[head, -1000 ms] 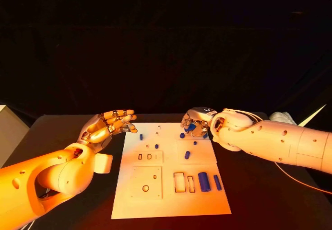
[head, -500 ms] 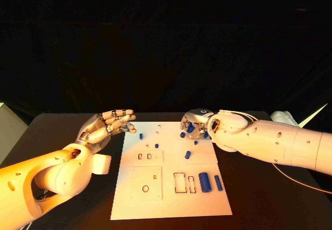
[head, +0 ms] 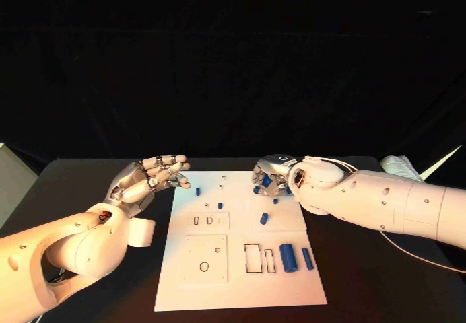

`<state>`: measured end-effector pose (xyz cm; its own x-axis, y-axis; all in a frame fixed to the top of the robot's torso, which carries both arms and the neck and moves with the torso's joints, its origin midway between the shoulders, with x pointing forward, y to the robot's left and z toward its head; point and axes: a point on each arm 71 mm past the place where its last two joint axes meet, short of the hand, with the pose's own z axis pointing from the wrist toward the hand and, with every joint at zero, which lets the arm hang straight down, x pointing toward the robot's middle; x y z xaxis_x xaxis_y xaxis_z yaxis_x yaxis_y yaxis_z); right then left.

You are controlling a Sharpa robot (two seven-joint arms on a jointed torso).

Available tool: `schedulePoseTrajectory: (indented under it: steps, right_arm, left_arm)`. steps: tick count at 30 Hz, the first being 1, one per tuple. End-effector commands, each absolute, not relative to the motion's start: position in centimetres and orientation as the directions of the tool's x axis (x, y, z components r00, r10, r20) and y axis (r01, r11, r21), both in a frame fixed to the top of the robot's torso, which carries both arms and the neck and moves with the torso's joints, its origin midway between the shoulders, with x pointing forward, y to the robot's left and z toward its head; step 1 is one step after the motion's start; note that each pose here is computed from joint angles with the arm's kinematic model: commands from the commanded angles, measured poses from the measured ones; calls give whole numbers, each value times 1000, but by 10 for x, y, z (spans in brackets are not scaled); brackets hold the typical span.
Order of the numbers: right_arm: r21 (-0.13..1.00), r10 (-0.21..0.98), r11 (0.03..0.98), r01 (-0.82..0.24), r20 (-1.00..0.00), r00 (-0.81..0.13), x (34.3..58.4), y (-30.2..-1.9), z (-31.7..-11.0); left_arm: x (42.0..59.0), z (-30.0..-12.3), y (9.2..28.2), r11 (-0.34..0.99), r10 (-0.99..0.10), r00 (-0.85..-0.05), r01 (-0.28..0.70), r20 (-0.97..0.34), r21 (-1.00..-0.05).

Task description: Assemble the parts on the task board

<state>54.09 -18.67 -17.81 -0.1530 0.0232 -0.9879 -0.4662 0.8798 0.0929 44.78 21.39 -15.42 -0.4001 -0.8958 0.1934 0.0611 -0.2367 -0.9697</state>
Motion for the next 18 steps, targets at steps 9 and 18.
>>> schedulePoseTrajectory:
  steps: [9,18]
  right_arm:
    - [81,0,878,-471,-985,-171,541,-183,-183]
    - [82,26,880,-468,-992,-125,539,-182,-179]
  left_arm:
    - [447,-151,212,-245,-884,-424,62,196,-968]
    - [447,-151,213,-243,-885,-422,61,195,-968]
